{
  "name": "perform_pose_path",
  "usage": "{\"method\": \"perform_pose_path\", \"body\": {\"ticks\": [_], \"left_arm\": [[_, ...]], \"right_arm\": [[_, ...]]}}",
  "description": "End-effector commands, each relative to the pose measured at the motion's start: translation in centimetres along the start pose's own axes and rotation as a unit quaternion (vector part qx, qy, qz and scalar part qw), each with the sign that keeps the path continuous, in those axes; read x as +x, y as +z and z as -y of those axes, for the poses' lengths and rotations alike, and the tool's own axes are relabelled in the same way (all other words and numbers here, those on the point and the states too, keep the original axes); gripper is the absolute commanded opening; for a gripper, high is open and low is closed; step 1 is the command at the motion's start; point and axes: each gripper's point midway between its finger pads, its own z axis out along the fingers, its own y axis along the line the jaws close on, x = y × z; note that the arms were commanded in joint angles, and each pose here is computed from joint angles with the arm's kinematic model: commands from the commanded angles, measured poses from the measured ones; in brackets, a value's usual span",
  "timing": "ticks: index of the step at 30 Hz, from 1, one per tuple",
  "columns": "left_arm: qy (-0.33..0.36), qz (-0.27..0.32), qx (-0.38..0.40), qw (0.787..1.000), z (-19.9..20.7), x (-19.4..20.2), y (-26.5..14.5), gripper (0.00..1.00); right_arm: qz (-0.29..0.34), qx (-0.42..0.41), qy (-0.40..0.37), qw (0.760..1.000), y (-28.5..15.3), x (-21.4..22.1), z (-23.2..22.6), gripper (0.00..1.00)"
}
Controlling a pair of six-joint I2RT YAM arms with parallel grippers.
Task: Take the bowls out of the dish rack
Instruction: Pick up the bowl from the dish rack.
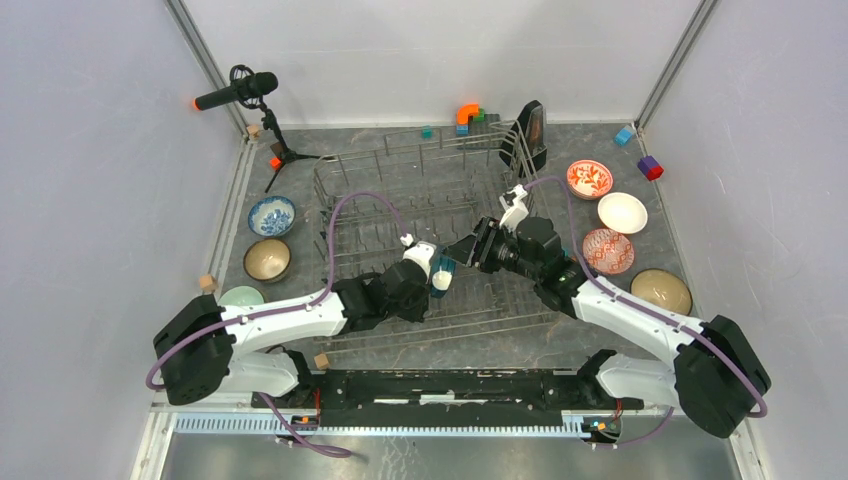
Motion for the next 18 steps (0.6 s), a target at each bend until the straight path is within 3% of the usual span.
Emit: {"method": "perform_pose_path", "body": {"ticks": [1,18], "left_arm": [[-0.023,0.121,0.055,0.991,3.6,-7.3,0.3,0.14],[-0.018,0.122,0.051,0.991,3.6,-7.5,0.3,0.14]], "right_arm": [[-0.193,-0.09,0.044,0.976,-0.7,10.9,-0.8,0.46],[-0.238,-0.072,0.041,0.968,0.3,13.4,0.8,0.38]]}}
